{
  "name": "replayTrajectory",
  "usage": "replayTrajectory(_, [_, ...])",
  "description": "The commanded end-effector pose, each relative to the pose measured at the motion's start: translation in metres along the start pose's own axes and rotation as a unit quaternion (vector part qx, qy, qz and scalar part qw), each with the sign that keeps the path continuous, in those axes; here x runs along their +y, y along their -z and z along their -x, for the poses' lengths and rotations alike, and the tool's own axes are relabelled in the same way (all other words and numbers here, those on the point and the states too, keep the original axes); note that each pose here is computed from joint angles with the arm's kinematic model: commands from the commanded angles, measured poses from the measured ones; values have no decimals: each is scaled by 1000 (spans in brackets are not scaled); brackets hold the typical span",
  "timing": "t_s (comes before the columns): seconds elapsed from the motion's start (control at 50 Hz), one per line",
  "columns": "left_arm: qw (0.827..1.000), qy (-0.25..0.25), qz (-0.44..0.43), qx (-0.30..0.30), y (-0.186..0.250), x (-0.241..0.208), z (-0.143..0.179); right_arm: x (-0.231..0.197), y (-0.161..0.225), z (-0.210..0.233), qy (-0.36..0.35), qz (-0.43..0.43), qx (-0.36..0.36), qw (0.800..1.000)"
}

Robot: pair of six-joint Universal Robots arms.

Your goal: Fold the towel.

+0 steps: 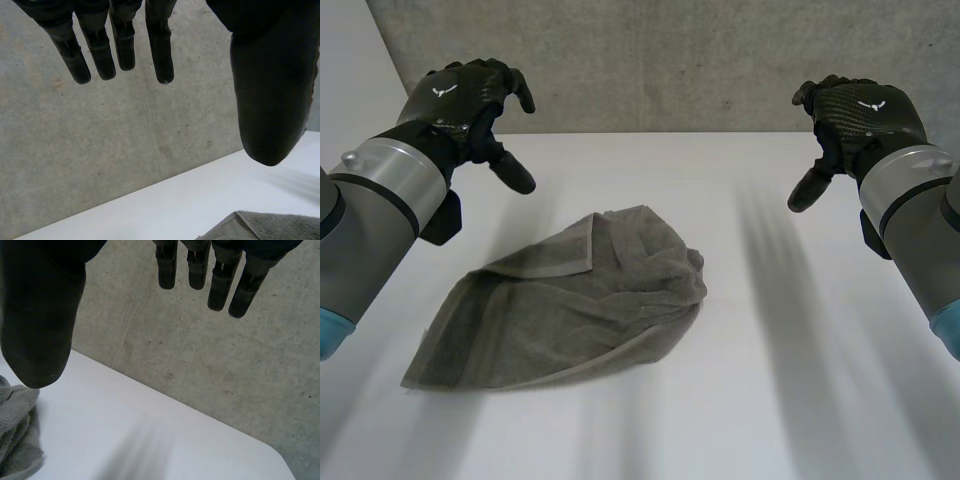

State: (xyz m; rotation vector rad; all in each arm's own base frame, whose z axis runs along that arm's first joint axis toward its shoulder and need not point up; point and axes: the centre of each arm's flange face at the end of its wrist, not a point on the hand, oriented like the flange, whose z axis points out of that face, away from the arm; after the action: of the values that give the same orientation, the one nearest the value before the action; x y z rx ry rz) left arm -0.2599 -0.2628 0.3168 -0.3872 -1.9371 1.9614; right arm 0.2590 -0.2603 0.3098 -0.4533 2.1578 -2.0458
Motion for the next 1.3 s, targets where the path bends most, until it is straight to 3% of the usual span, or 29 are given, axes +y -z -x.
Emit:
replayTrajectory(0.02, [1000, -1, -1, -9, 0, 1, 2, 1, 0, 0, 1, 0, 0, 1000])
replayTrajectory(0.2, [1000, 0, 9, -7, -4, 10, 4, -2, -2, 6, 7, -15, -25, 1000])
replayTrajectory(0.3, [1000, -4, 27, 11, -16, 32, 1, 5, -4, 23, 44, -18, -115, 992])
replayTrajectory(0.34, [999, -4, 32, 19, -21, 39, 0, 5, -4, 23, 44, -18, -116, 992])
replayTrajectory(0.38, [999, -4, 38, 33, -26, 49, -3, 27, -9, 34, 75, 18, -164, 983])
replayTrajectory(0.48, [994, -7, 45, 95, -52, 83, -12, 61, -17, 45, 88, 83, -206, 971])
replayTrajectory(0.6, [981, -33, 66, 179, -84, 129, -24, 91, -36, 61, 81, 102, -240, 962])
replayTrajectory(0.88, [968, -101, 95, 207, -110, 205, -31, 153, -80, 96, 82, 120, -267, 953])
replayTrajectory(1.08, [969, -106, 88, 205, -115, 206, -34, 140, -71, 93, 84, 115, -269, 953])
replayTrajectory(1.22, [974, -112, 81, 177, -117, 195, -29, 128, -41, 71, 99, 131, -266, 950])
replayTrajectory(1.3, [974, -111, 83, 178, -115, 195, -29, 128, -8, 57, 132, 144, -286, 938])
